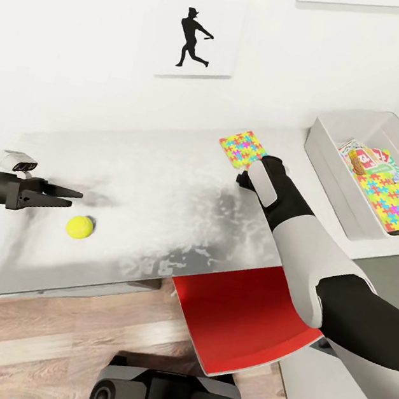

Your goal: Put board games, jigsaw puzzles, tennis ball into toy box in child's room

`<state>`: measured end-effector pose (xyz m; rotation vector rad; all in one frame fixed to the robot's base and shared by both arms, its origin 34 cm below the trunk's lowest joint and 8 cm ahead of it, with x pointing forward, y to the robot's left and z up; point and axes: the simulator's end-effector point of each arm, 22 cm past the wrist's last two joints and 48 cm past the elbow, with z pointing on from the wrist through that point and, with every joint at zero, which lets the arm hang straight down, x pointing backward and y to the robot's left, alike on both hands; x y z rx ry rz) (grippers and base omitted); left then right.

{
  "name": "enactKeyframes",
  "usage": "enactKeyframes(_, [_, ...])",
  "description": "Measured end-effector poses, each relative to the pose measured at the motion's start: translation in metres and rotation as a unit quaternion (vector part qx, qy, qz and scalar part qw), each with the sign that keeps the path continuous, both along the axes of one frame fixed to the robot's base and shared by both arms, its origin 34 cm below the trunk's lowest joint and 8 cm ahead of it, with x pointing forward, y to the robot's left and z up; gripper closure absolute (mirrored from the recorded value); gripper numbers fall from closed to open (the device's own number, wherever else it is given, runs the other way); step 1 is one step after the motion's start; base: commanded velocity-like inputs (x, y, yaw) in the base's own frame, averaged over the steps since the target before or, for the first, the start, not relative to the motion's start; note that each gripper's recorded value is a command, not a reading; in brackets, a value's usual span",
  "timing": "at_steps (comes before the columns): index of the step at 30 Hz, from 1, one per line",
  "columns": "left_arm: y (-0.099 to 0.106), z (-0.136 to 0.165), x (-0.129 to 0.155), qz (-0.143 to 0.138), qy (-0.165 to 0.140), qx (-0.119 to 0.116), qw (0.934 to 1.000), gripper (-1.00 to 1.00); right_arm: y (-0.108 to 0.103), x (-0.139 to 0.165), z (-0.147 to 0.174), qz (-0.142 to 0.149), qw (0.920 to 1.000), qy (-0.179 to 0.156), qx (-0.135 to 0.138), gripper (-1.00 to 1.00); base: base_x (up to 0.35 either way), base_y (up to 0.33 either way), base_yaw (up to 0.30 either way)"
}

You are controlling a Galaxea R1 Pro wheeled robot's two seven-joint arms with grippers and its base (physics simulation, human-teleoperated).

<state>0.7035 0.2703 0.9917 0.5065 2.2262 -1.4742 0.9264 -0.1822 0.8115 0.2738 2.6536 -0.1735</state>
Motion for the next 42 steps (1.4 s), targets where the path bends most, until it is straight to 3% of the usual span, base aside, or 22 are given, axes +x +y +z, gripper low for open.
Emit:
enactKeyframes(16, [0.001, 0.0, 0.0, 0.0, 0.0, 0.001, 1.0, -1.0, 0.007, 0.018, 0.028, 0.001, 0.9993, -0.037, 0.009, -1.0, -0.001, 0.0, 0.0])
enactKeyframes(28, [0.0, 0.0, 0.0, 0.0, 0.0, 0.0, 1.0, -1.0, 0.013, 0.038, 0.071, 0.009, 0.9964, -0.082, 0.021, -1.0, 0.0, 0.0, 0.0])
enactKeyframes(42, [0.001, 0.003, 0.002, 0.0, -0.004, 0.001, 1.0, -1.0, 0.014, 0.043, 0.08, 0.007, 0.9952, -0.093, 0.029, -1.0, 0.0, 0.0, -0.003])
